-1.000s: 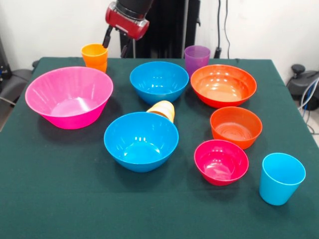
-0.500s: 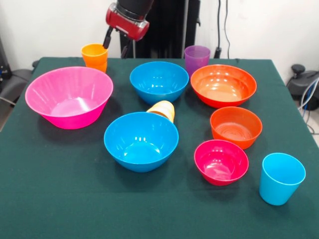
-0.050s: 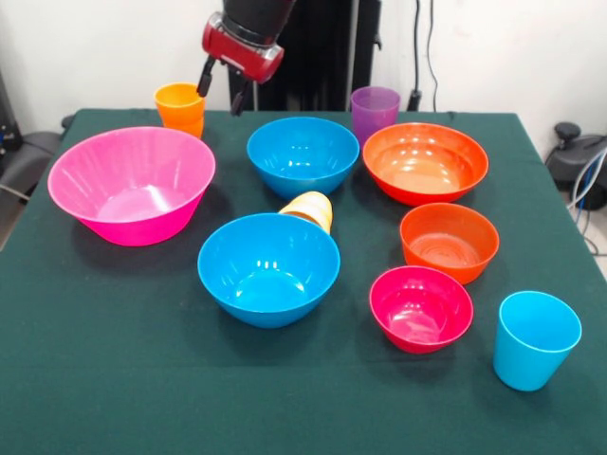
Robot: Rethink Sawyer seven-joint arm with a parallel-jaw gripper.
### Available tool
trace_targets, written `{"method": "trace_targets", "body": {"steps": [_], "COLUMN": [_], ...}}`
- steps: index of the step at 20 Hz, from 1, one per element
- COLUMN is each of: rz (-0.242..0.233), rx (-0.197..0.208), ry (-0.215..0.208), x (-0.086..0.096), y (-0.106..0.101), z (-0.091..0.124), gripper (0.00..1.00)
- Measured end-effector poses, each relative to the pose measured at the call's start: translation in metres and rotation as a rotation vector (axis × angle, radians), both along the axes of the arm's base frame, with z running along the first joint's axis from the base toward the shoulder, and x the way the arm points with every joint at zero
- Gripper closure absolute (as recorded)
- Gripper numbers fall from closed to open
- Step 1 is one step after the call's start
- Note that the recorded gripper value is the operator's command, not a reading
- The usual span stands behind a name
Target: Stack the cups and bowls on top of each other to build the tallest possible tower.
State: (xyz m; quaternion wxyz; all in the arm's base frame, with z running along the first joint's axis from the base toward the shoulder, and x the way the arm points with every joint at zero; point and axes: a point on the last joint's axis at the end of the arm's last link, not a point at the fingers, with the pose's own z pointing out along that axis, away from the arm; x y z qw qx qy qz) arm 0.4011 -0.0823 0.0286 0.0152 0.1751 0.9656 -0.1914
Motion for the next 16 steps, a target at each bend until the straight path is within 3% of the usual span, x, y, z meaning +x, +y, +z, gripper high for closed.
{"method": "trace_targets", "body": {"steps": [7, 16], "rz": [0.002, 0.004], "rx": [0.002, 0.000], "ry": [0.020, 0.017], "x": [-0.0049, -0.0029], "y": [0.0001, -0.0014], "z": [-0.0079, -0.0081], "gripper": [0.00, 0.00]}}
